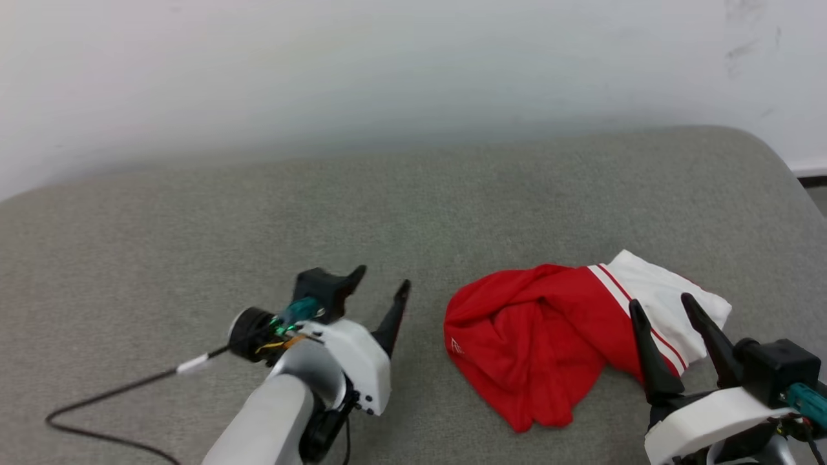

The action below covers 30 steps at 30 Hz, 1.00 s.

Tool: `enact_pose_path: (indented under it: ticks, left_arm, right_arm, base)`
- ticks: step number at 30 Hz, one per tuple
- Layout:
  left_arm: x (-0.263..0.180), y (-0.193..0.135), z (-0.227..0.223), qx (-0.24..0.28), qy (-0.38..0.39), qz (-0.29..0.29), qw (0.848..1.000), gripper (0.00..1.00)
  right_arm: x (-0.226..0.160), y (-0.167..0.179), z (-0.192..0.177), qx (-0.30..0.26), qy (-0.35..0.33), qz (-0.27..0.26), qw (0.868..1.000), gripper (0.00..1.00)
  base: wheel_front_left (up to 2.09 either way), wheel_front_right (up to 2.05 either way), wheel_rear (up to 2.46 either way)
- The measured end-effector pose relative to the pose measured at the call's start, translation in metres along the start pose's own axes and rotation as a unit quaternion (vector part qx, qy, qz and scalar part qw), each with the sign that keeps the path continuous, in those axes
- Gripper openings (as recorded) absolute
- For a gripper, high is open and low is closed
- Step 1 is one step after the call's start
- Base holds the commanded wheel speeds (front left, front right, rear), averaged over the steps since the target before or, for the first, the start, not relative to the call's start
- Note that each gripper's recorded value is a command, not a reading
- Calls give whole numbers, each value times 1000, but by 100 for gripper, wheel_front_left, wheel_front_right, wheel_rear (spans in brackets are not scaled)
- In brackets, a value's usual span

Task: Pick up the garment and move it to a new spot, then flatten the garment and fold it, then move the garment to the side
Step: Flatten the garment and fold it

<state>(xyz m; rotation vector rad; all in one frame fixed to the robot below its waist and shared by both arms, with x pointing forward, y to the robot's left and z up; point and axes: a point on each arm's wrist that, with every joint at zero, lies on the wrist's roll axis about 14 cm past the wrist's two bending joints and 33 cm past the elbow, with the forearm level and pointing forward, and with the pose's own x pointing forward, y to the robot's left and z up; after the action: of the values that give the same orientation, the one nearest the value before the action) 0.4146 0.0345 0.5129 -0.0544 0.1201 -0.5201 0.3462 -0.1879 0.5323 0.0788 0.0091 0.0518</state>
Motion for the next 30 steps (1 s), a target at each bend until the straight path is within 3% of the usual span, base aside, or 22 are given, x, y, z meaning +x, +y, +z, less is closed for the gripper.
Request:
enact_pose_path:
  ticks: [7,16,17,18,19,25,30]
  left_arm:
    - [34,-37,-43,10,142,-98,985,100]
    - [32,-62,-105,46,332,-172,927,100]
    - [30,-64,-111,48,350,-178,919,46]
    - [28,-65,-116,49,364,-183,912,11]
    - [27,-66,-120,51,373,-188,907,0]
    - [36,-57,-112,65,349,-183,917,0]
    - [50,-33,-78,76,271,-144,949,0]
  right_arm:
    - [5,-16,-13,0,18,-24,1000,100]
    - [5,-32,-28,13,36,-51,998,100]
    - [5,-33,-29,13,37,-54,998,100]
    - [5,-35,-31,16,39,-57,997,100]
    - [4,-36,-33,18,40,-59,997,100]
    - [5,-40,-36,24,42,-67,997,100]
    - [9,-36,-33,24,36,-58,997,100]
  base:
    - [0,0,0]
    - [0,0,0]
    - [0,0,0]
    - [0,0,0]
    - [0,0,0]
    - [0,0,0]
    - [0,0,0]
